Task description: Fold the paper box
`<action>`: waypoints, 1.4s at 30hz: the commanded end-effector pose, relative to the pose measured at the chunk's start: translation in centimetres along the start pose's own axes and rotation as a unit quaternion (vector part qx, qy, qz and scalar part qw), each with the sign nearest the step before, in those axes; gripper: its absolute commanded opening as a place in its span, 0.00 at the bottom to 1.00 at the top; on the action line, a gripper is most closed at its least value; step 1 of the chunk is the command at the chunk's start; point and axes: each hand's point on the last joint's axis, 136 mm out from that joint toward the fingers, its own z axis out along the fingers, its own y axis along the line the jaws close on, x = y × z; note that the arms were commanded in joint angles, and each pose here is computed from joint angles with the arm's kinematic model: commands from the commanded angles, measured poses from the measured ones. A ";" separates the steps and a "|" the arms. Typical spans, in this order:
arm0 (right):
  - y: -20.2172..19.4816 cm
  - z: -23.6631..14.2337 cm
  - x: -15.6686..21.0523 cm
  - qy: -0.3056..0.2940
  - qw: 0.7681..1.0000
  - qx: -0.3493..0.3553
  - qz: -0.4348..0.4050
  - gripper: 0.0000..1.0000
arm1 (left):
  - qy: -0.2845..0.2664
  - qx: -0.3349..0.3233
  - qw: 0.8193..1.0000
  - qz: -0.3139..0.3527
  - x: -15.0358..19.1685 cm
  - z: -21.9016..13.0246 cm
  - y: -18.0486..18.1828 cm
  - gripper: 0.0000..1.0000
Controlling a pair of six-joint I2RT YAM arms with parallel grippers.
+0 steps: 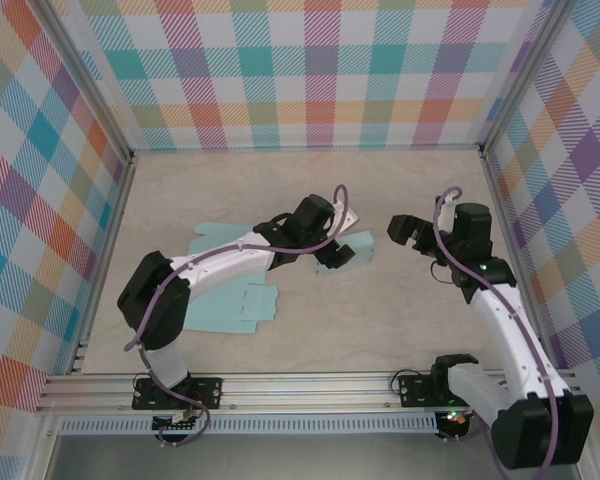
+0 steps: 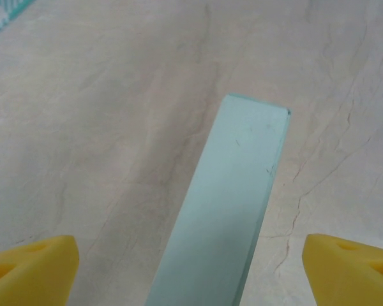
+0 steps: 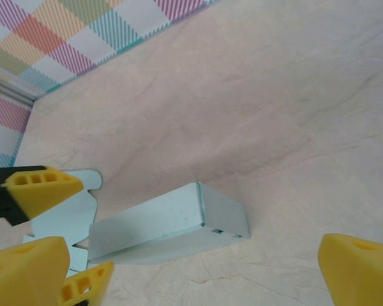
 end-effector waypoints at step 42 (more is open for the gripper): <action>-1.1 -11.0 -1.9 -0.233 0.971 0.048 0.009 1.00 | -0.060 -0.135 0.911 0.385 -3.6 15.2 0.7 0.47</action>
